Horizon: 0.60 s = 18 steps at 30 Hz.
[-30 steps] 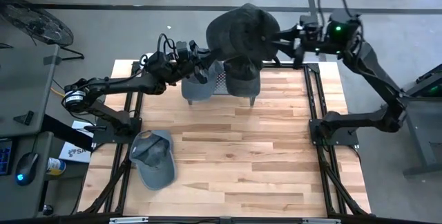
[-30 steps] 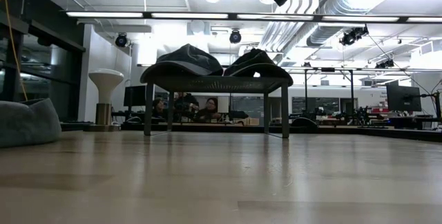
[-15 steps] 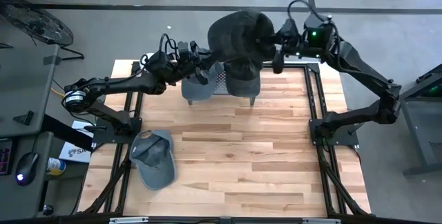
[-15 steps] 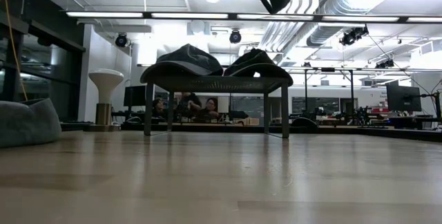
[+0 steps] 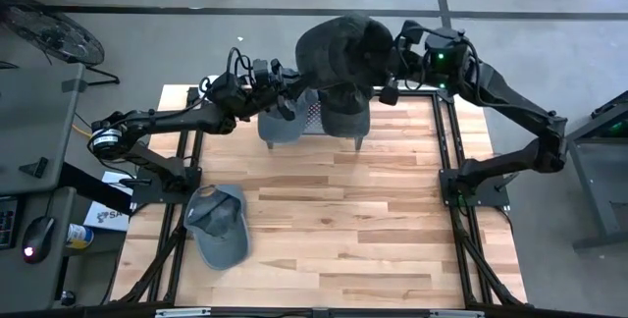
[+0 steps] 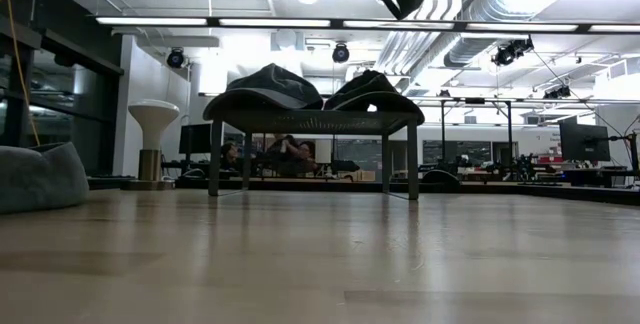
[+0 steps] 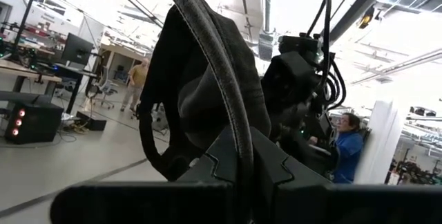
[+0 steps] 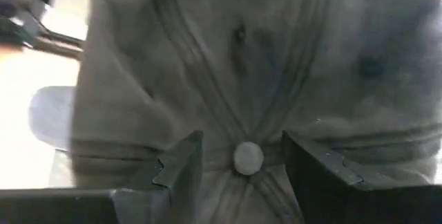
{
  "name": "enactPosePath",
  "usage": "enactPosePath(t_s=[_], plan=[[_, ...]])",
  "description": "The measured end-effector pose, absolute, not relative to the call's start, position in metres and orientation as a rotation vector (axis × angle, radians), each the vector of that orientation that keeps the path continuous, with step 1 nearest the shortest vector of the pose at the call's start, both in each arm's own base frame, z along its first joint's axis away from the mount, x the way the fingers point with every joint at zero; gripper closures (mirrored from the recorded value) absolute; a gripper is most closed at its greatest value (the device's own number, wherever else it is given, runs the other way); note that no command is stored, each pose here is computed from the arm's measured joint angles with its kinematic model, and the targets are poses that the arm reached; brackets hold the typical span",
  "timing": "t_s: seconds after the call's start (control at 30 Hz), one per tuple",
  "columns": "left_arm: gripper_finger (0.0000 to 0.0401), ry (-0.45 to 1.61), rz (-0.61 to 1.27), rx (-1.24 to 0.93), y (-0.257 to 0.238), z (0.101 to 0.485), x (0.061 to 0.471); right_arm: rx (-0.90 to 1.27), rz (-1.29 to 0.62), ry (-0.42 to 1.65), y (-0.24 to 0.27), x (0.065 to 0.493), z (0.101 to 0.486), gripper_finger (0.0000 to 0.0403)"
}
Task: Pick & Place hat
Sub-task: Stack the black cap on top of the other black cap on the shelf
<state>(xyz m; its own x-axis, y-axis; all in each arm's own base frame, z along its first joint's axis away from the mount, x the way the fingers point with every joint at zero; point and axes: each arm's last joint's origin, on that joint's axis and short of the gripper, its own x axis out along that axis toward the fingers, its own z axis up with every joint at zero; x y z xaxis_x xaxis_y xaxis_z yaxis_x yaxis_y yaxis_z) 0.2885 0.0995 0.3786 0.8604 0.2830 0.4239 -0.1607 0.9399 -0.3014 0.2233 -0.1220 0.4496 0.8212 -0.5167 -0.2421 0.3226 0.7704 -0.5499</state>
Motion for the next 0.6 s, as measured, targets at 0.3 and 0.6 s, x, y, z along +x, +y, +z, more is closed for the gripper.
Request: enactPosePath(t_s=[0.3, 0.6], plan=[[0.0395, -0.494, 0.22, -0.283, 0.0992, 0.3796, 0.2881, -0.647, -0.479, 0.488, -0.1198, 0.2245, 0.4456, 0.0214], [0.0395, -0.498, 0.199, -0.305, 0.0987, 0.3799, 0.2881, -0.743, -0.501, 0.542, -0.1259, 0.2335, 0.4408, 0.0214]])
